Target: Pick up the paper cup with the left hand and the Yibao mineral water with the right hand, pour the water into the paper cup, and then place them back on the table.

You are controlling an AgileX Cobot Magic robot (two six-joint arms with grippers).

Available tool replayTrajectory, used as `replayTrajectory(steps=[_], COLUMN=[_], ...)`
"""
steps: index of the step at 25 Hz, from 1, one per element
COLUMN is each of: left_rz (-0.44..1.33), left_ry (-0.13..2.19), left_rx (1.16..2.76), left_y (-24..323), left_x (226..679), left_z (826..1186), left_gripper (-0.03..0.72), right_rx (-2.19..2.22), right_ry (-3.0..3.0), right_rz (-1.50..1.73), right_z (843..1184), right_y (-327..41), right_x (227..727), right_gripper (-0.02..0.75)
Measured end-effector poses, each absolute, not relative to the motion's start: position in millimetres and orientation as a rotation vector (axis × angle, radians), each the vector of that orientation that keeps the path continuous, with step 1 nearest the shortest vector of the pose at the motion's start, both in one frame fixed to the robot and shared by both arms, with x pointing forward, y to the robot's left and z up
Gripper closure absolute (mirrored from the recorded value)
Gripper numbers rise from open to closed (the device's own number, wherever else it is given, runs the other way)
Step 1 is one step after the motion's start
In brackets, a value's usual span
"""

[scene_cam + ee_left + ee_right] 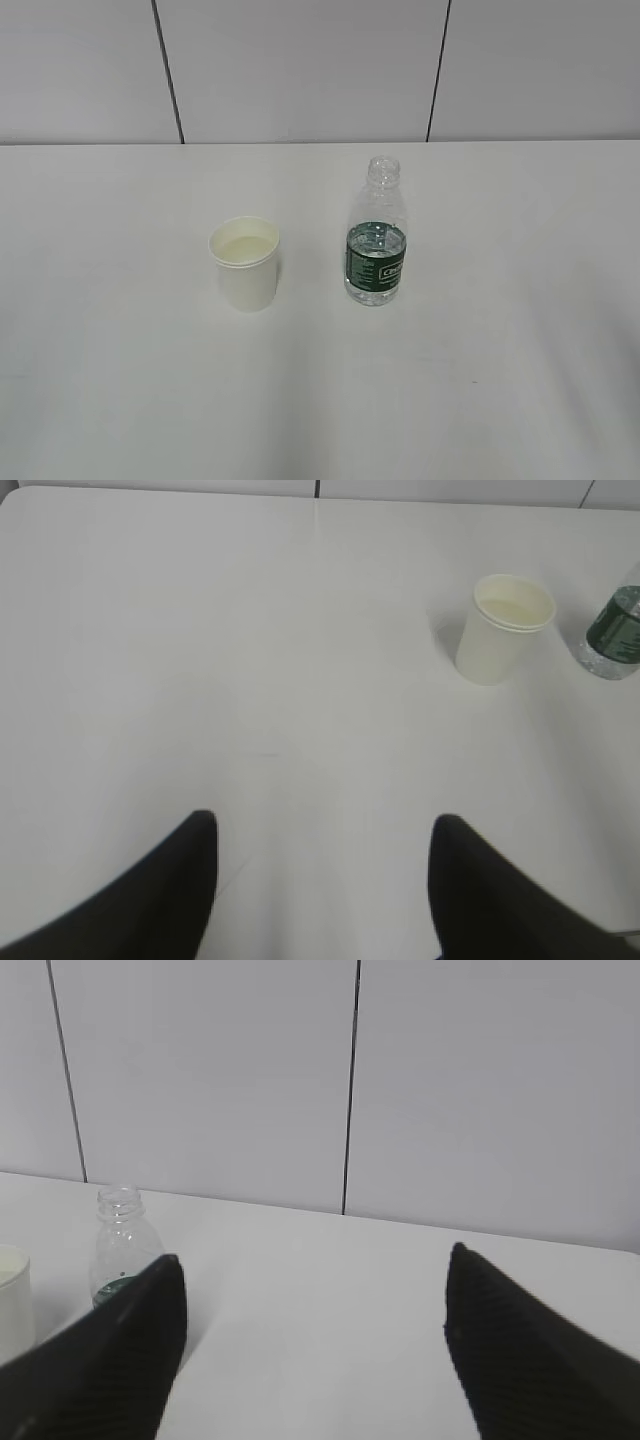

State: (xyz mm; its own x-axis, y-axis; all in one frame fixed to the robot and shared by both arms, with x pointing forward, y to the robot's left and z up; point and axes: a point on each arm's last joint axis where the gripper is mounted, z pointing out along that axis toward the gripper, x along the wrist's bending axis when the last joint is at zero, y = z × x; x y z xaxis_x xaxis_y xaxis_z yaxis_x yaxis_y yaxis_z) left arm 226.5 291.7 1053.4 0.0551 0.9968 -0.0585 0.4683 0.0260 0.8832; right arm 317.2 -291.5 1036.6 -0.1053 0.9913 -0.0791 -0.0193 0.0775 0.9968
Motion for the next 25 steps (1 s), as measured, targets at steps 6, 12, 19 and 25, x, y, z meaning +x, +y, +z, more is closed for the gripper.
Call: replayTrajectory(steps=[6,12,19,25], left_rz=[0.855,0.855,0.855,0.855], left_ry=[1.521,1.521,1.521,1.521], left_rx=[1.552,1.552,1.552,1.552], left_y=[292,292,292,292], left_x=[227,227,227,227], left_z=[1053,1053,1053,1053], left_gripper=[0.232,0.232,0.233,0.233], right_rx=[1.107,1.153,1.07,0.919], right_ry=[1.267,1.256,1.243,1.251], right_rz=[1.209,1.279,1.367,1.417], right_z=[1038,1038,1068,1102], right_y=[-296,-294,-288,-281], right_x=[318,317,313,303], right_gripper=[0.146,0.146,0.146,0.146])
